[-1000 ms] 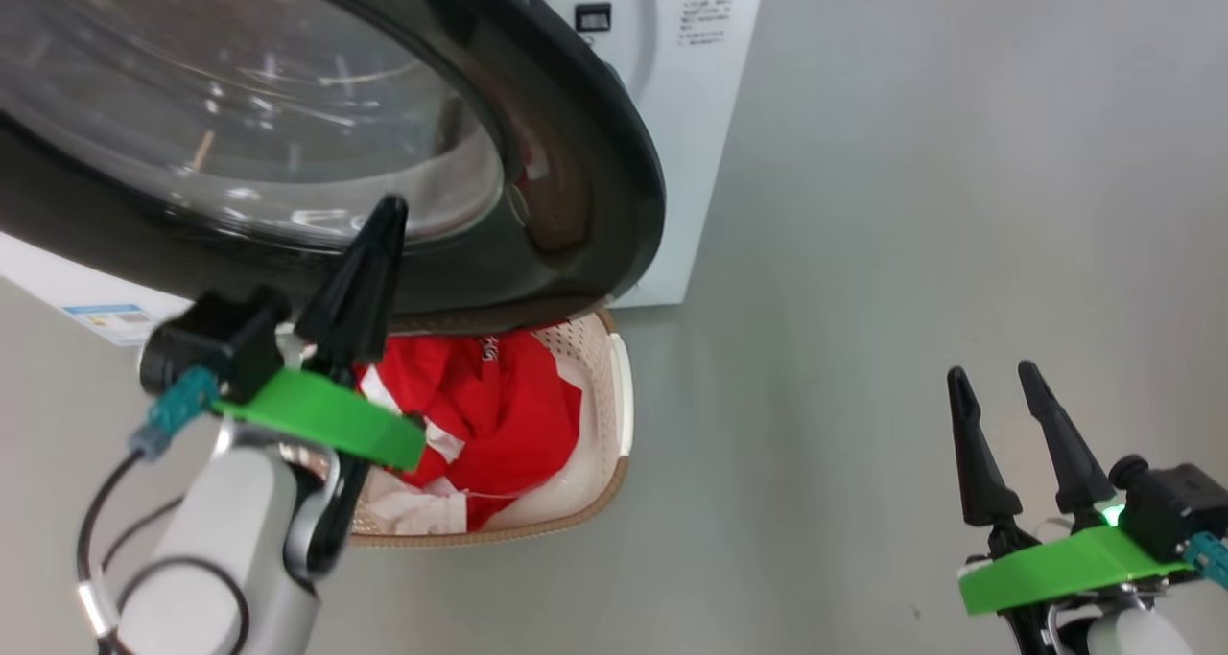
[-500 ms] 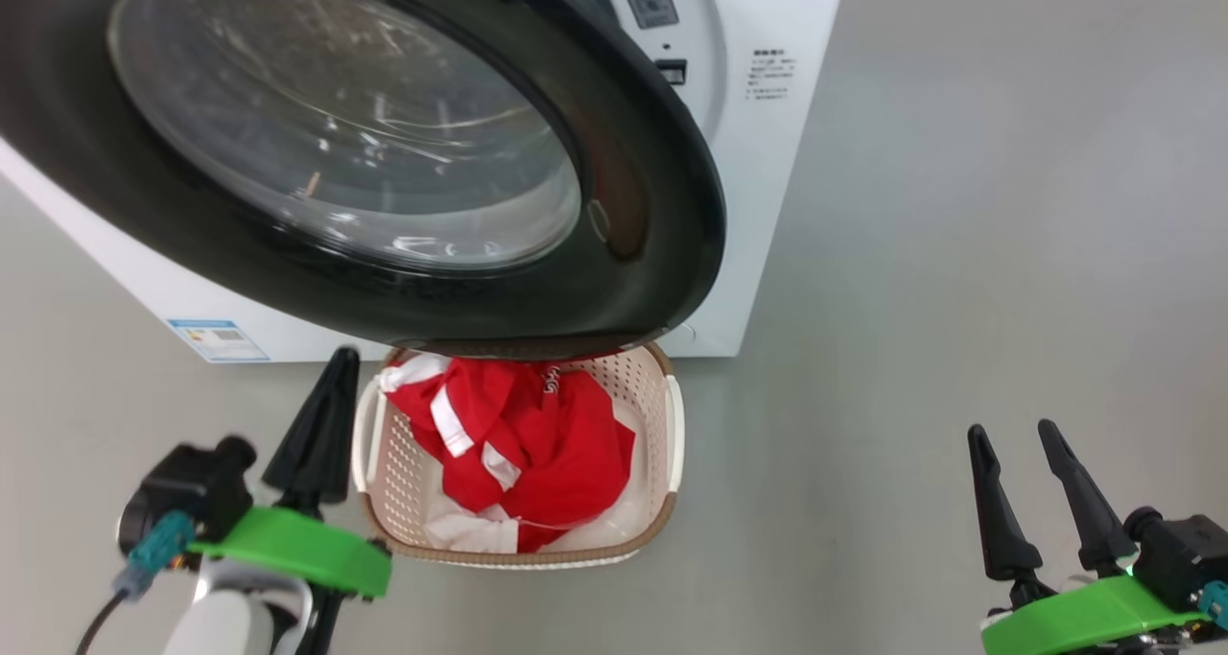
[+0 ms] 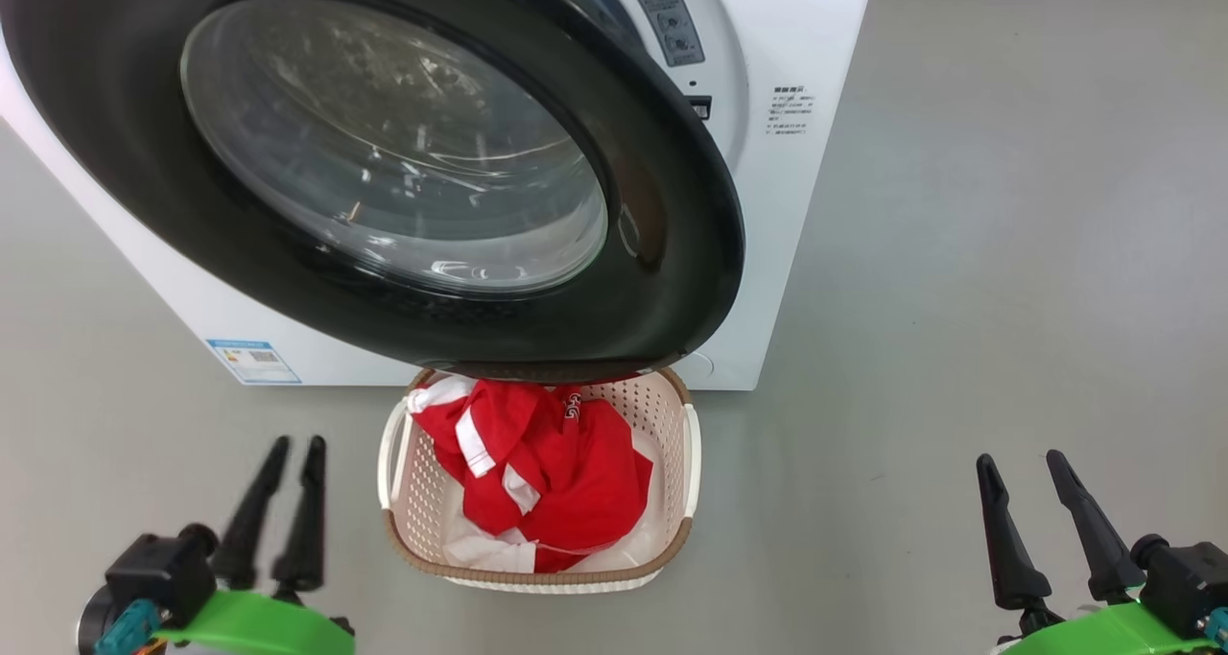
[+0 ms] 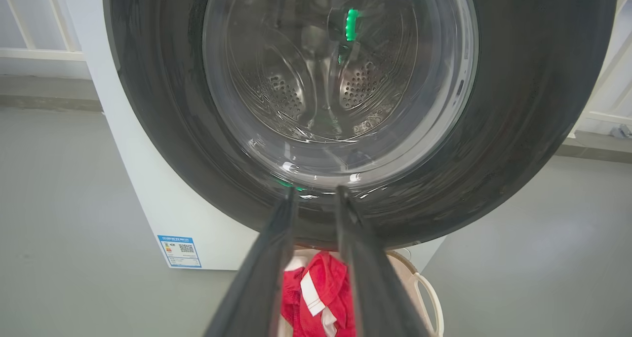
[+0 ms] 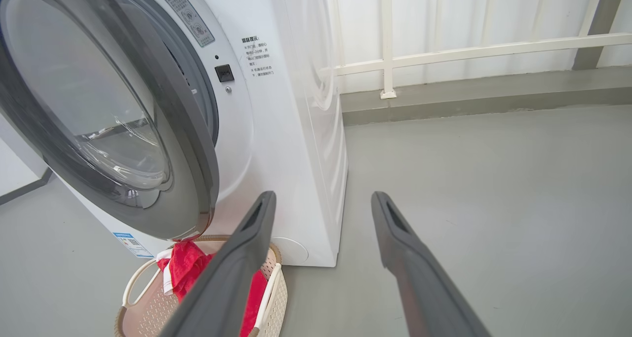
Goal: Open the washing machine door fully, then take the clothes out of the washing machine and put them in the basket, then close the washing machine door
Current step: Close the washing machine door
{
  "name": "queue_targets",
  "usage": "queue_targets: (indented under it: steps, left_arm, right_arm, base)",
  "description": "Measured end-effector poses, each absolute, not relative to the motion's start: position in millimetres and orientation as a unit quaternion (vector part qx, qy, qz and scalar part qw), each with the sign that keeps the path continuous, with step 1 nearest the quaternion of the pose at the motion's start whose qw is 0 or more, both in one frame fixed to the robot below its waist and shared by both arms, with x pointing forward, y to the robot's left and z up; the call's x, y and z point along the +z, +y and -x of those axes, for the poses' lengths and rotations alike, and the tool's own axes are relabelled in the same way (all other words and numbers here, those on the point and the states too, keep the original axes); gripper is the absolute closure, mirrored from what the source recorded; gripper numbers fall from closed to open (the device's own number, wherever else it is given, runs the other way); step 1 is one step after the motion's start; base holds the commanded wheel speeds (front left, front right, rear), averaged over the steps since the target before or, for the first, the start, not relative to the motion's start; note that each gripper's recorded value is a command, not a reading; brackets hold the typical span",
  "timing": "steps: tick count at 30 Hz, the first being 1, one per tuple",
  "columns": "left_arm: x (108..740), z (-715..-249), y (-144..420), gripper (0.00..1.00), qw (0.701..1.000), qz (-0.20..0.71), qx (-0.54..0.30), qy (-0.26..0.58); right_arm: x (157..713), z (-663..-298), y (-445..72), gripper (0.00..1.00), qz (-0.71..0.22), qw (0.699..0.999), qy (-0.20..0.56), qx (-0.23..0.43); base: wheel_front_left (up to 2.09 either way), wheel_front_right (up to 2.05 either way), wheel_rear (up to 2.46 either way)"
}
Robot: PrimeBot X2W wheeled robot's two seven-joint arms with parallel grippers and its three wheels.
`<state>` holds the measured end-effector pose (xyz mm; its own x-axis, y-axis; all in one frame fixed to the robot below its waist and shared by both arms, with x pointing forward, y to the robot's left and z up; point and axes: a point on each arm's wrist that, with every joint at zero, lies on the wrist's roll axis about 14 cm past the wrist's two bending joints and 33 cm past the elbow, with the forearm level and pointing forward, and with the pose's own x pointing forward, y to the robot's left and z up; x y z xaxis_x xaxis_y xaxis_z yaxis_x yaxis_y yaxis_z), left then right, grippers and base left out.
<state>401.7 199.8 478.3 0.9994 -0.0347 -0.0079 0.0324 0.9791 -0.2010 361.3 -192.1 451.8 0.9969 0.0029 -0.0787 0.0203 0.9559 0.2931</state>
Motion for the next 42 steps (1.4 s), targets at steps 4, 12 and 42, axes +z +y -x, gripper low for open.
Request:
queue_targets:
  steps: [4, 12, 42]
  left_arm:
    - [476, -395, 206, 0.0, 0.995, 0.101, -0.007, 0.008]
    - [473, -382, 212, 0.0, 0.995, 0.099, 0.006, 0.009]
    - [471, -364, 215, 0.0, 0.995, 0.094, 0.025, 0.01]
  right_arm:
    - [448, -354, -196, 0.0, -0.147, 0.988, 0.045, -0.012]
    - [448, -344, -208, 0.0, -0.145, 0.988, 0.045, -0.029]
    - [445, -342, -200, 1.0, -0.148, 0.988, 0.051, -0.019]
  base:
    - [0.0, 0.0, 0.0]
    - [0.0, 0.0, 0.0]
    - [0.0, 0.0, 0.0]
